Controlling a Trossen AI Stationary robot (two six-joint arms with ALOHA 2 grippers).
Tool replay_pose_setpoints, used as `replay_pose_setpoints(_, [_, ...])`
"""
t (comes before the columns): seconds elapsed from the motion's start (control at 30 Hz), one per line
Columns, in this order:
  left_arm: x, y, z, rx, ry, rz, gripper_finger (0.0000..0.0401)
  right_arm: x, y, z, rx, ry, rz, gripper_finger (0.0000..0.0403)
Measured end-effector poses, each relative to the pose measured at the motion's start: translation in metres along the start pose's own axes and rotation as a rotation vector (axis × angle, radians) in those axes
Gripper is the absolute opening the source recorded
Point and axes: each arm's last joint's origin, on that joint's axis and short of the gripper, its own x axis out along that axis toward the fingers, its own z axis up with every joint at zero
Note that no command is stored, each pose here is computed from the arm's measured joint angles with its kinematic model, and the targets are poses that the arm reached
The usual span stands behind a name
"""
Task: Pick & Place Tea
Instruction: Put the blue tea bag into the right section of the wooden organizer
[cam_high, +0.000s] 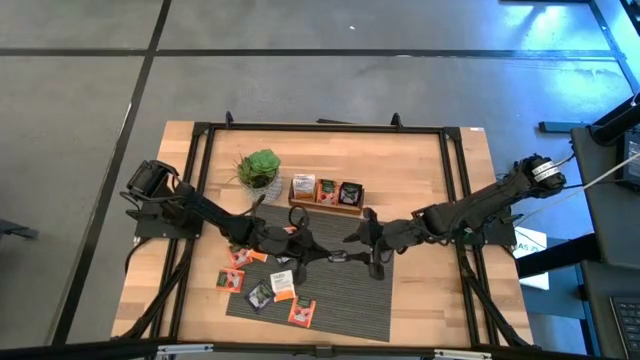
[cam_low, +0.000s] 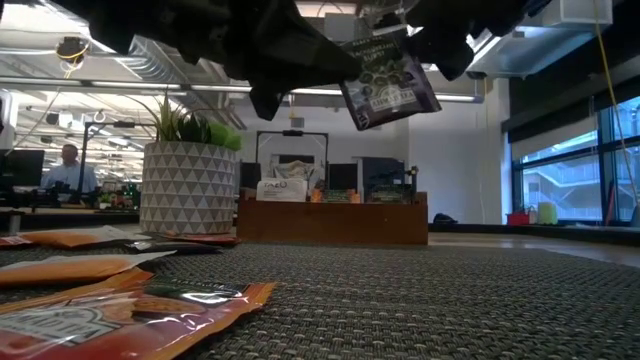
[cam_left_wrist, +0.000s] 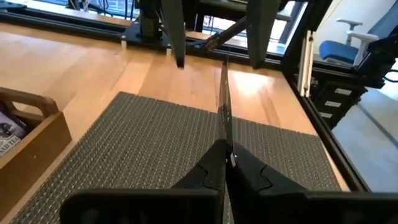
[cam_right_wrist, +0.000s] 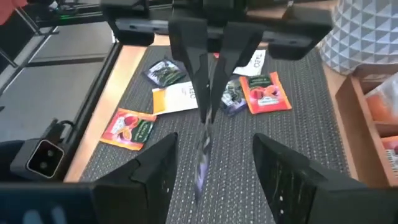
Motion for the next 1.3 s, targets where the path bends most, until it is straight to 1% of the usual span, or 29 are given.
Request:
replay_pose_setpoints(0.17, [0.000, 0.000, 0.000, -0.023, -0.001, 0.000, 0.0003, 0.002, 0.000, 0.001, 0.008, -0.010, 0.016, 0.0205])
replay_pose_setpoints(0.3, [0.000, 0.000, 0.001, -0.024, -0.006, 0.001, 0.0002, 0.003, 0.000, 0.001, 0.012, -0.010, 0.018, 0.0184])
replay_pose_setpoints(0.53, [0.000, 0.000, 0.001, -0.028, -0.010, 0.000, 0.0002, 0.010, 0.001, -0.001, 0.005, -0.014, 0.042, 0.0123])
replay_pose_setpoints(0.73, [0.000, 0.000, 0.001, -0.027, -0.010, -0.001, 0.0005, 0.014, -0.004, -0.001, 0.016, -0.014, 0.026, 0.0074])
replay_pose_setpoints(0.93, [0.000, 0.000, 0.001, -0.026, -0.009, 0.000, 0.0005, 0.014, -0.008, 0.001, 0.024, -0.020, 0.015, 0.0010])
replay_pose_setpoints(1.17, [0.000, 0.000, 0.001, -0.024, -0.007, -0.005, 0.0010, 0.014, -0.009, 0.001, 0.041, -0.017, 0.012, 0.0006])
replay_pose_setpoints(1.3, [0.000, -0.001, 0.000, -0.008, 0.013, -0.042, 0.0047, 0.014, -0.009, 0.001, 0.041, -0.016, 0.011, 0.0005])
